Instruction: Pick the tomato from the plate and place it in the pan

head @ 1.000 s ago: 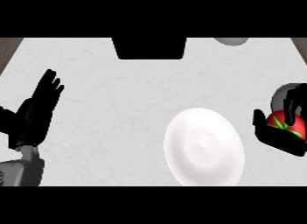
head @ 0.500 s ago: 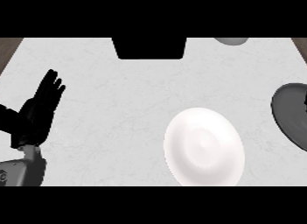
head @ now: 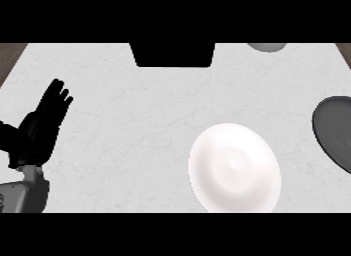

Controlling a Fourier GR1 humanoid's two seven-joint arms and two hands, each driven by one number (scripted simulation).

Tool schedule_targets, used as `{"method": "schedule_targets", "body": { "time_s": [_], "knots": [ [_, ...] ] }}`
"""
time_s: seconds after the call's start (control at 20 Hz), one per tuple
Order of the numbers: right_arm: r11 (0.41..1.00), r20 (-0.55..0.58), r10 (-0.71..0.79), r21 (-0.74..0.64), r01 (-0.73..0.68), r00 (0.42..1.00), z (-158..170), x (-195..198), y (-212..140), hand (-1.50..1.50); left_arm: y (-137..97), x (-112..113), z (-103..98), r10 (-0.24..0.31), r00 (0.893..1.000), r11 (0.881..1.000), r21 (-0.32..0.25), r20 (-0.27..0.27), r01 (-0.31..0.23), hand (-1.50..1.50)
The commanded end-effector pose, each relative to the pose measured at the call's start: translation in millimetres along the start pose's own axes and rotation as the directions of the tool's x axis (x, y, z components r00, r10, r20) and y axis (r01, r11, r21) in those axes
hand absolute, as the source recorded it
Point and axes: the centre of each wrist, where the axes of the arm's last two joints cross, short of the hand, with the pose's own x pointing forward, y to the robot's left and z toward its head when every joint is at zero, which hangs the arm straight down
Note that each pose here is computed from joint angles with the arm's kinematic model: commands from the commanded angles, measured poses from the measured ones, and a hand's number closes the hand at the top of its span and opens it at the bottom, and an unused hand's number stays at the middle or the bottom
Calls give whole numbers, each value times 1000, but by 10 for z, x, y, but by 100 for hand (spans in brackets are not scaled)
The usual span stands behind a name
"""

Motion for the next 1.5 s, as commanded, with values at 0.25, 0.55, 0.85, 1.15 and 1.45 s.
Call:
{"method": "schedule_targets", "body": {
  "time_s": [0.25,0.55,0.85,1.15,1.45],
  "knots": [
    [996,52,-10,89,5,999,-167,-356,816,150,-256,131,27,15,1000,1000,-8,11,-15,0],
    [981,-225,-46,173,86,973,-2,-712,1024,-150,-167,157,-38,-3,1000,1000,-8,27,4,0],
    [945,-215,-121,274,178,969,27,-924,1032,-150,-74,73,-102,14,1000,1000,-11,18,-13,0],
    [913,-171,-385,74,401,907,-25,-1034,840,-150,-127,-15,56,-9,1000,1000,4,-12,9,0],
    [772,-196,-632,-69,632,750,151,-1499,473,-150,-16,24,-15,-4,1000,1000,-2,-19,4,0]
  ]
}}
